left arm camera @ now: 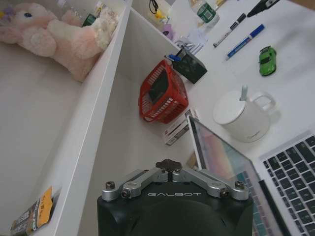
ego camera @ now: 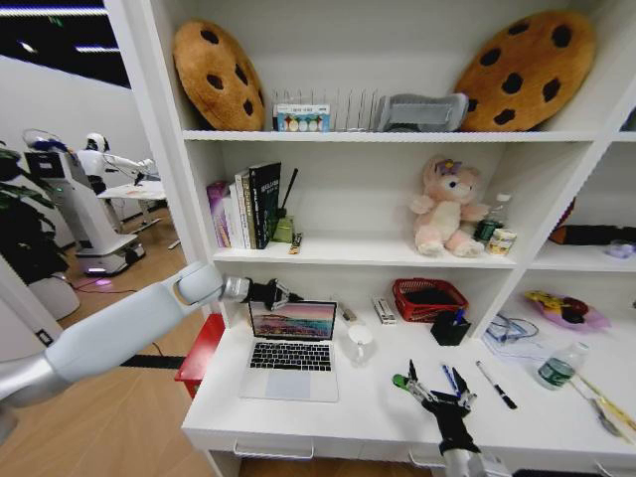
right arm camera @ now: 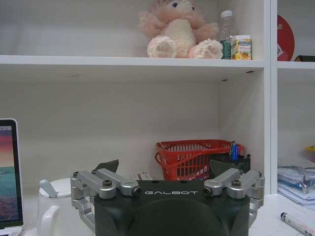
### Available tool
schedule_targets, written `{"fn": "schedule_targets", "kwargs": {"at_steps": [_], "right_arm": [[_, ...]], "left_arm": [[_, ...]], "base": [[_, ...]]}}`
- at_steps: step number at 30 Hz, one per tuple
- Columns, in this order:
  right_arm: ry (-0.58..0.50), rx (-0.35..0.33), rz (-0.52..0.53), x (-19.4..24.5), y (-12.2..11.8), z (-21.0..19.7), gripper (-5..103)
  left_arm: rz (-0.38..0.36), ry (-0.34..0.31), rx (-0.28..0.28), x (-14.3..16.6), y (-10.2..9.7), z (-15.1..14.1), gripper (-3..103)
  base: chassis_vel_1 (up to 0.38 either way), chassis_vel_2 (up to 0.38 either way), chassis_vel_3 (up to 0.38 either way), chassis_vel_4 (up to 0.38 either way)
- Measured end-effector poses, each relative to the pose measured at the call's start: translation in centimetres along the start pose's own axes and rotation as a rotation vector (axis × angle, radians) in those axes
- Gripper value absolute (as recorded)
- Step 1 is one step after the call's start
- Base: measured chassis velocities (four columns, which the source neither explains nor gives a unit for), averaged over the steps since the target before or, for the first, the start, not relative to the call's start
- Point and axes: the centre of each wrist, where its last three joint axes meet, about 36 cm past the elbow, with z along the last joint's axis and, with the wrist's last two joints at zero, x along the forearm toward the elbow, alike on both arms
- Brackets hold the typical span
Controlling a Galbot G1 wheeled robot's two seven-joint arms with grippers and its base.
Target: Organize the objects on the table.
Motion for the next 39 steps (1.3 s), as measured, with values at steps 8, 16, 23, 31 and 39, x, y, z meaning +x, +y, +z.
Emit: {"fn": "schedule_targets", "kwargs": {"at_steps": [8, 16, 23, 31, 39], "right_arm": [[-0.001, -0.004, 0.017, 0.1, -0.6, 0.1, 100], [-0.006, -0.006, 0.025, -0.1, -0.9, 0.0, 100], [-0.007, -0.007, 0.027, -0.1, -0.8, 0.0, 100], [-0.001, -0.012, 0.021, 0.1, -0.4, 0.2, 100], [0.001, -0.010, 0.015, 0.1, -0.3, 0.0, 100]], "left_arm": [[0.124, 0.050, -0.077, -2.4, 1.1, 2.7, 0], [0.384, 0.070, -0.146, -0.8, 2.8, 2.3, 0], [0.515, 0.039, -0.128, 0.6, 0.0, -0.1, 0], [0.590, -0.055, -0.038, 1.0, -9.5, -3.0, 0], [0.244, 0.000, 0.230, 5.7, -15.7, -0.4, 2]], "base": [[0.000, 0.000, 0.000, 0.000], [0.000, 0.000, 0.000, 0.000], [0.000, 0.000, 0.000, 0.000], [0.000, 0.000, 0.000, 0.000], [0.000, 0.000, 0.000, 0.000]]}}
